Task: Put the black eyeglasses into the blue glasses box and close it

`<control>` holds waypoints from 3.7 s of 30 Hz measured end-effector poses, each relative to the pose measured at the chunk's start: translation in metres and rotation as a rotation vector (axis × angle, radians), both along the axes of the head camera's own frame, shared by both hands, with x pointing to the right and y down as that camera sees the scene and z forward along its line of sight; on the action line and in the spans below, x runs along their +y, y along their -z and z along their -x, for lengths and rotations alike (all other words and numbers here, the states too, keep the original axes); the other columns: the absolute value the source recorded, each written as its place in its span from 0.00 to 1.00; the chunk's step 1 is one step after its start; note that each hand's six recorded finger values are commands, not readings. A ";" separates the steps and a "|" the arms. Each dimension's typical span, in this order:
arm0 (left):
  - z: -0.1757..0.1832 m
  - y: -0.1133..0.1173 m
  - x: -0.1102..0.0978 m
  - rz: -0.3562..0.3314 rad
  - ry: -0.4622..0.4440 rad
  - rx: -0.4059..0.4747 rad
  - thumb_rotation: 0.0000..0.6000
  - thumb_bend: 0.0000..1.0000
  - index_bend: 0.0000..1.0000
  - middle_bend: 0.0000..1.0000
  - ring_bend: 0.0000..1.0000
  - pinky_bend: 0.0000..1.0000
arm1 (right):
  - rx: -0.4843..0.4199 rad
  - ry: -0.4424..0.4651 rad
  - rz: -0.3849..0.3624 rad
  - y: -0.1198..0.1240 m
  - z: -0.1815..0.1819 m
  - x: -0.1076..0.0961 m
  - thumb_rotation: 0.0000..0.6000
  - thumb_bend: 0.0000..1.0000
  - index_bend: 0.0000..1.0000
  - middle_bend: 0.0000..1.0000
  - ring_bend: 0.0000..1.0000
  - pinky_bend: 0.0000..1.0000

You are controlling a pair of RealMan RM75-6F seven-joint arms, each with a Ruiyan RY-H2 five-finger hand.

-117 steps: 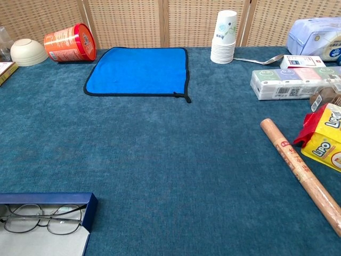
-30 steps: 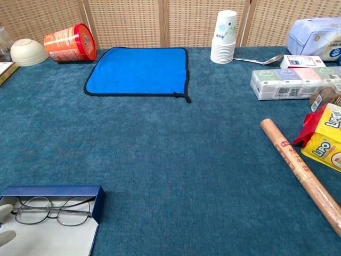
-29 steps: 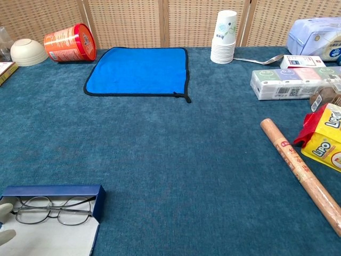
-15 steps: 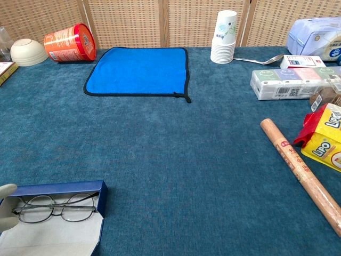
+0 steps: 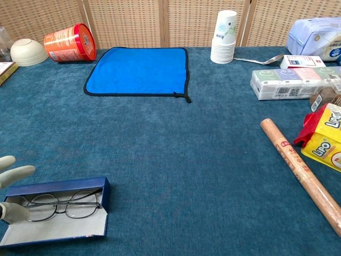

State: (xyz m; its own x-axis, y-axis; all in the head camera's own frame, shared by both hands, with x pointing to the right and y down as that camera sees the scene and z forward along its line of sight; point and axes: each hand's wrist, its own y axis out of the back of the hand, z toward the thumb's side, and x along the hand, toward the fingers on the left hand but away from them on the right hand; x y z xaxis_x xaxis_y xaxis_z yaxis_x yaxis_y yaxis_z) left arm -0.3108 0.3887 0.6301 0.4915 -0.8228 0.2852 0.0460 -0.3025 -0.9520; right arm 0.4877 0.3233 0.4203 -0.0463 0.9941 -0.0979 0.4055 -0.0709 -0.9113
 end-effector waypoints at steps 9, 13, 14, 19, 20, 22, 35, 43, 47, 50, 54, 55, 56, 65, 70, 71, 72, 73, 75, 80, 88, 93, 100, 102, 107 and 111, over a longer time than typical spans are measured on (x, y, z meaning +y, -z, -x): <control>0.000 -0.004 0.001 0.059 -0.002 -0.043 1.00 0.26 0.48 0.12 0.00 0.13 | -0.004 -0.011 -0.001 0.001 -0.003 0.003 0.70 0.43 0.15 0.29 0.23 0.25; 0.001 -0.005 0.002 0.082 0.001 -0.066 1.00 0.29 0.51 0.14 0.00 0.14 | -0.006 -0.011 -0.003 0.002 -0.003 0.004 0.69 0.43 0.15 0.29 0.23 0.25; 0.001 -0.005 0.002 0.085 0.003 -0.072 1.00 0.29 0.52 0.15 0.00 0.14 | -0.007 -0.012 -0.002 0.002 -0.003 0.004 0.69 0.43 0.15 0.29 0.23 0.25; 0.000 -0.005 0.001 0.091 0.009 -0.082 1.00 0.30 0.58 0.18 0.00 0.16 | -0.010 -0.012 -0.002 0.002 -0.004 0.005 0.69 0.43 0.15 0.29 0.24 0.25; 0.000 -0.005 0.001 0.090 0.009 -0.080 1.00 0.31 0.58 0.18 0.00 0.17 | -0.010 -0.012 -0.002 0.002 -0.004 0.006 0.70 0.43 0.15 0.29 0.24 0.25; 0.000 -0.004 0.000 0.085 0.010 -0.079 1.00 0.31 0.58 0.19 0.00 0.17 | -0.010 -0.013 -0.004 0.003 -0.004 0.005 0.70 0.43 0.15 0.29 0.24 0.25; 0.007 -0.004 -0.004 0.075 0.023 -0.103 1.00 0.35 0.60 0.21 0.01 0.20 | -0.011 -0.011 0.000 0.002 -0.003 0.006 0.69 0.43 0.15 0.29 0.24 0.25; 0.013 -0.002 -0.013 0.075 0.076 -0.086 0.96 0.35 0.60 0.22 0.01 0.21 | -0.007 -0.011 -0.002 0.003 -0.002 0.005 0.69 0.43 0.15 0.29 0.24 0.25; 0.015 -0.002 -0.019 0.095 0.118 -0.059 0.95 0.35 0.60 0.22 0.02 0.21 | -0.005 -0.011 0.000 0.002 0.000 0.005 0.69 0.43 0.15 0.29 0.24 0.25; 0.016 -0.002 -0.023 0.111 0.149 -0.036 0.94 0.35 0.60 0.22 0.03 0.22 | -0.003 -0.010 0.002 0.002 0.000 0.005 0.69 0.43 0.15 0.29 0.24 0.25; 0.019 -0.004 -0.028 0.139 0.207 -0.003 0.94 0.34 0.60 0.22 0.03 0.23 | -0.001 -0.011 0.002 0.002 0.001 0.005 0.69 0.43 0.15 0.29 0.24 0.25; 0.020 -0.004 -0.030 0.143 0.220 0.003 0.94 0.34 0.60 0.22 0.03 0.23 | 0.000 -0.011 0.003 0.003 0.001 0.005 0.69 0.43 0.15 0.29 0.24 0.25; 0.021 -0.005 -0.032 0.145 0.230 0.006 0.95 0.34 0.60 0.22 0.03 0.23 | 0.001 -0.012 0.003 0.003 0.001 0.005 0.70 0.43 0.15 0.29 0.24 0.25; 0.019 -0.008 -0.044 0.138 0.276 0.044 0.95 0.34 0.59 0.22 0.04 0.25 | 0.006 -0.013 0.003 0.004 0.001 0.005 0.69 0.43 0.15 0.29 0.24 0.25; 0.018 -0.012 -0.050 0.138 0.328 0.077 0.94 0.34 0.59 0.22 0.04 0.25 | 0.010 -0.014 0.003 0.005 0.002 0.005 0.69 0.43 0.15 0.29 0.24 0.25; 0.018 -0.013 -0.051 0.138 0.333 0.081 0.94 0.34 0.58 0.21 0.04 0.25 | 0.010 -0.014 0.003 0.005 0.002 0.005 0.70 0.43 0.15 0.29 0.24 0.25; 0.018 -0.014 -0.051 0.137 0.340 0.085 0.95 0.34 0.58 0.21 0.04 0.25 | 0.010 -0.014 0.003 0.005 0.002 0.005 0.70 0.43 0.16 0.29 0.24 0.25; 0.018 -0.015 -0.052 0.136 0.344 0.086 0.94 0.34 0.57 0.21 0.04 0.25 | 0.010 -0.014 0.003 0.005 0.002 0.005 0.69 0.43 0.15 0.29 0.24 0.25; 0.018 -0.017 -0.053 0.136 0.353 0.090 0.95 0.34 0.53 0.19 0.03 0.25 | 0.011 -0.015 0.002 0.005 0.002 0.004 0.70 0.43 0.15 0.29 0.24 0.25; 0.019 -0.019 -0.055 0.130 0.364 0.091 0.94 0.33 0.38 0.12 0.01 0.23 | 0.013 -0.017 0.001 0.007 0.001 0.005 0.69 0.43 0.15 0.29 0.24 0.25; 0.022 -0.022 -0.061 0.104 0.377 0.076 0.94 0.33 0.19 0.01 0.00 0.17 | 0.011 -0.022 -0.001 0.008 0.000 0.005 0.69 0.43 0.15 0.29 0.25 0.25; 0.022 -0.025 -0.070 0.079 0.377 0.055 0.91 0.32 0.17 0.00 0.00 0.15 | 0.006 -0.024 -0.004 0.009 -0.001 0.005 0.69 0.43 0.16 0.29 0.24 0.25; 0.022 -0.031 -0.080 0.084 0.388 0.030 0.87 0.32 0.17 0.00 0.00 0.14 | 0.006 -0.028 -0.010 0.012 -0.002 0.006 0.69 0.43 0.16 0.29 0.25 0.25; 0.021 -0.033 -0.084 0.087 0.393 0.021 0.86 0.32 0.17 0.00 0.00 0.14 | 0.007 -0.028 -0.011 0.013 -0.002 0.006 0.69 0.43 0.16 0.29 0.25 0.25; 0.017 -0.036 -0.095 0.089 0.395 0.012 0.87 0.32 0.18 0.00 0.00 0.14 | 0.007 -0.030 -0.013 0.014 -0.003 0.007 0.69 0.43 0.16 0.29 0.25 0.25; 0.015 -0.037 -0.106 0.092 0.412 0.009 0.86 0.32 0.19 0.00 0.00 0.14 | 0.009 -0.034 -0.013 0.014 -0.003 0.008 0.70 0.43 0.16 0.29 0.25 0.25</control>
State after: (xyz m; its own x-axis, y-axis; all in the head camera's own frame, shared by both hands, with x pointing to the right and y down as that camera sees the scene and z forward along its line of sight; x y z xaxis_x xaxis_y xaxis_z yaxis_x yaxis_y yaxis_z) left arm -0.3259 0.2824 0.6674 0.1298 -0.9222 0.3642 -0.1044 -0.3780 -0.9199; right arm 0.4912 0.3312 0.4063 -0.0809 0.9932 -0.0842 0.3990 -0.0451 -0.9158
